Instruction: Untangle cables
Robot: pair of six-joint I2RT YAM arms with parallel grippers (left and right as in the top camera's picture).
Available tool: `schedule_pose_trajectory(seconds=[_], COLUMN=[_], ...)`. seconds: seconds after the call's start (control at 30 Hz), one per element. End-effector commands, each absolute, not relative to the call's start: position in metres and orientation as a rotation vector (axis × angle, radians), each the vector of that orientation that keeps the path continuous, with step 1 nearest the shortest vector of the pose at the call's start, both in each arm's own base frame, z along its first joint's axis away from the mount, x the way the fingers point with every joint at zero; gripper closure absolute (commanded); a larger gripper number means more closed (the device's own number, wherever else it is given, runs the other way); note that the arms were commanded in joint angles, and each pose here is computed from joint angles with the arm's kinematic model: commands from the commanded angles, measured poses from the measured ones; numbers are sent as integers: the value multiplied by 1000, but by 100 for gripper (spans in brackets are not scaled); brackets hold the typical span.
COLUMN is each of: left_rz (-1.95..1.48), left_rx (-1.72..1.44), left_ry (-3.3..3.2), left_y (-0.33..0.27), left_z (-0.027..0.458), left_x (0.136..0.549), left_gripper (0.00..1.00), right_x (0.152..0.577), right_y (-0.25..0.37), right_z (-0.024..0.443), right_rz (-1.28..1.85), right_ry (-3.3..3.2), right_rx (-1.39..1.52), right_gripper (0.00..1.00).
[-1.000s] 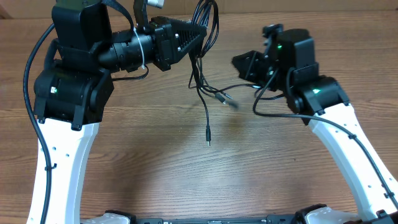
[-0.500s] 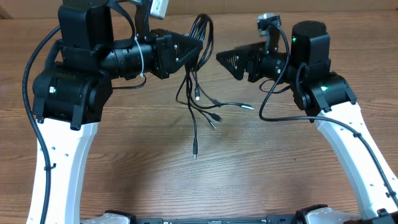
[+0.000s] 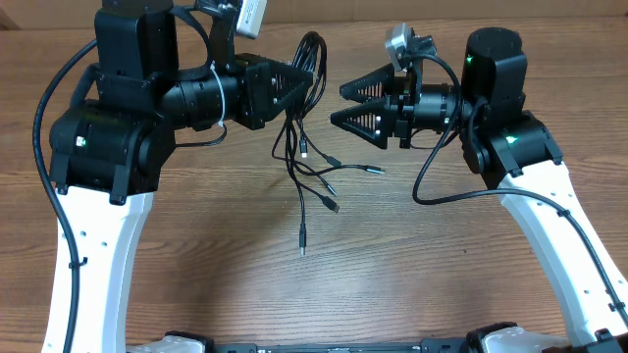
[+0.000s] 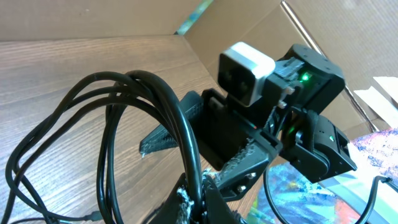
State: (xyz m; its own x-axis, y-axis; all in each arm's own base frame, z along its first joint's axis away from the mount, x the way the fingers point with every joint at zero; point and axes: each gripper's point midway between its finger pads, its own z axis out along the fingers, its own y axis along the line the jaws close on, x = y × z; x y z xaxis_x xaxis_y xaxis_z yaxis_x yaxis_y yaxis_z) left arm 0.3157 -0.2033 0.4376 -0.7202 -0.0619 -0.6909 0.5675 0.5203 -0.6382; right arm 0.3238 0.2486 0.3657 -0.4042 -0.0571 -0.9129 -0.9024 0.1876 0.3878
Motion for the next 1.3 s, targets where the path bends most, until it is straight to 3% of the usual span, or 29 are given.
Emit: schedule_pose_trajectory(seconds=[0.0, 0.47, 0.83, 0.87, 0.97, 1.0, 1.27], left_rz=[-1236, -1411, -1440, -1443, -1450, -1452, -1447], left_rx=[427, 497, 518, 524, 541, 548, 537], left_ry=[2080, 2072, 2094, 2094, 2091, 2087, 2092], left_y=[-204, -214, -224, -225, -229, -230, -228], left_z=[443, 450, 448, 448, 449, 449, 448], left_x=[307, 285, 275, 274, 271, 271, 272], left_gripper=[96, 96, 96, 96, 96, 96, 93], right_x=[320, 347, 350, 350, 350, 350, 370], right_y=[250, 244, 244, 244, 244, 244, 233], right_z=[370, 366, 374, 374, 374, 374, 368], right_rz=[1320, 1170, 1146, 1146, 1146, 1146, 1086], right_ry=[1597, 1647, 1605, 1605, 1605, 1606, 1693], right_rx=[-974, -869, -873, -873, -873, -873, -734], right_gripper=[37, 21, 28, 30, 62, 96, 96])
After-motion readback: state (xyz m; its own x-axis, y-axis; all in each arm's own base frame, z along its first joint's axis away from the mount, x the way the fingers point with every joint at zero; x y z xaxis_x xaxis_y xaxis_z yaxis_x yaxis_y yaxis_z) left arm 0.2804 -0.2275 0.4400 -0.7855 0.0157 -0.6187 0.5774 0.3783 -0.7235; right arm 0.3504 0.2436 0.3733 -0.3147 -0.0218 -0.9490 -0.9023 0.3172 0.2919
